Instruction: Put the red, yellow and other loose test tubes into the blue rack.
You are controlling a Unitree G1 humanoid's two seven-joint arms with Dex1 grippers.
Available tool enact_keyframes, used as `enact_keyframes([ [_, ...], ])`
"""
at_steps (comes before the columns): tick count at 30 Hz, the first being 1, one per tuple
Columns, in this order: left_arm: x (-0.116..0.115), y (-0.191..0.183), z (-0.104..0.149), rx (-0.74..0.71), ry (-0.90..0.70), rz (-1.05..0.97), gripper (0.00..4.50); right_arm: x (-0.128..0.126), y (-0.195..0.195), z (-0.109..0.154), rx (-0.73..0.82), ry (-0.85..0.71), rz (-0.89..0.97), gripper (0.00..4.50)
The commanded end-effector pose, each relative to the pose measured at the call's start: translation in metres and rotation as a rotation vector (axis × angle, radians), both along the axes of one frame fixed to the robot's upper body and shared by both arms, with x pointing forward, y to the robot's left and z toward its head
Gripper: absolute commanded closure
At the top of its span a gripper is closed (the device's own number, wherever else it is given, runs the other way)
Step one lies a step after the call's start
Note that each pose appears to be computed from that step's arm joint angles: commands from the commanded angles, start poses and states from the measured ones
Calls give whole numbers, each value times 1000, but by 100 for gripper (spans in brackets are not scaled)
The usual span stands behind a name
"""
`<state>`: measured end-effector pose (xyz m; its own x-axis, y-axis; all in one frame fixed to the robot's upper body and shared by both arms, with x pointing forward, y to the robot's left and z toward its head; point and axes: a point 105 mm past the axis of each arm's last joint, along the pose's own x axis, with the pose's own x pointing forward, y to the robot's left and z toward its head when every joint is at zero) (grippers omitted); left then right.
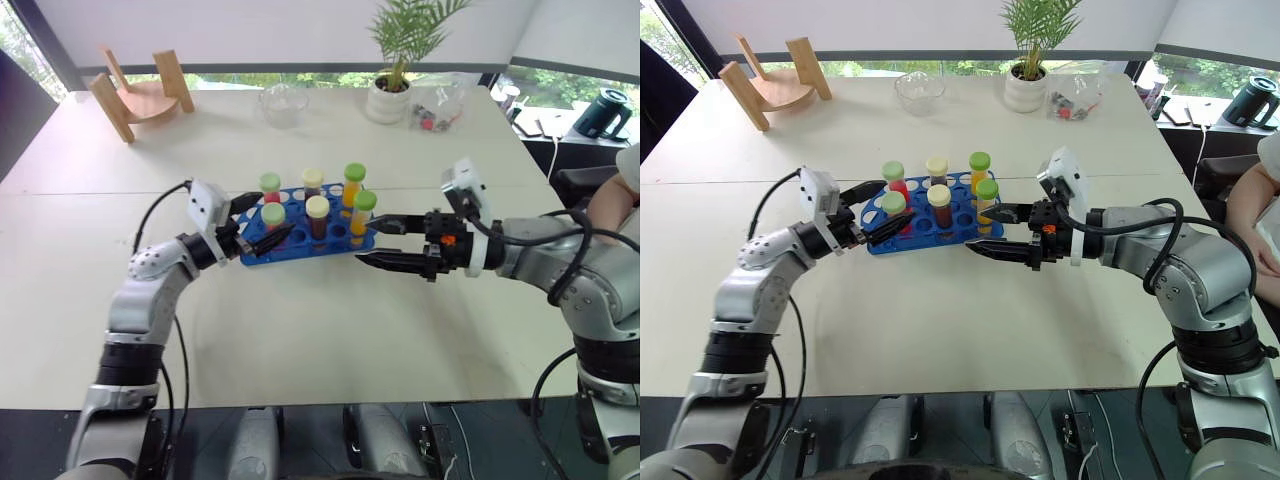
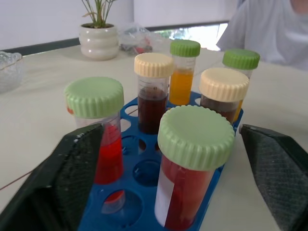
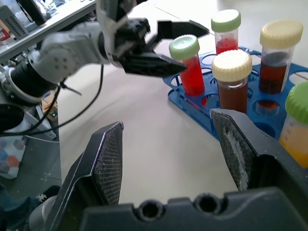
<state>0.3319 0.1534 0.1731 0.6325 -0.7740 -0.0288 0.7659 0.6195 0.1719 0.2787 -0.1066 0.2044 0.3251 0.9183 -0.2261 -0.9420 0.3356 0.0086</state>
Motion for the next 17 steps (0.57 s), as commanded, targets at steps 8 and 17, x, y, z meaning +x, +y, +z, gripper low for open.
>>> enact_keyframes([
  [8, -91, 79, -35, 367, 393, -102, 3, -24, -42, -53, -100, 178, -24, 132],
  [17, -86, 85, -39, 264, 384, -14, 3, -23, -37, -67, -88, 205, -21, 132],
])
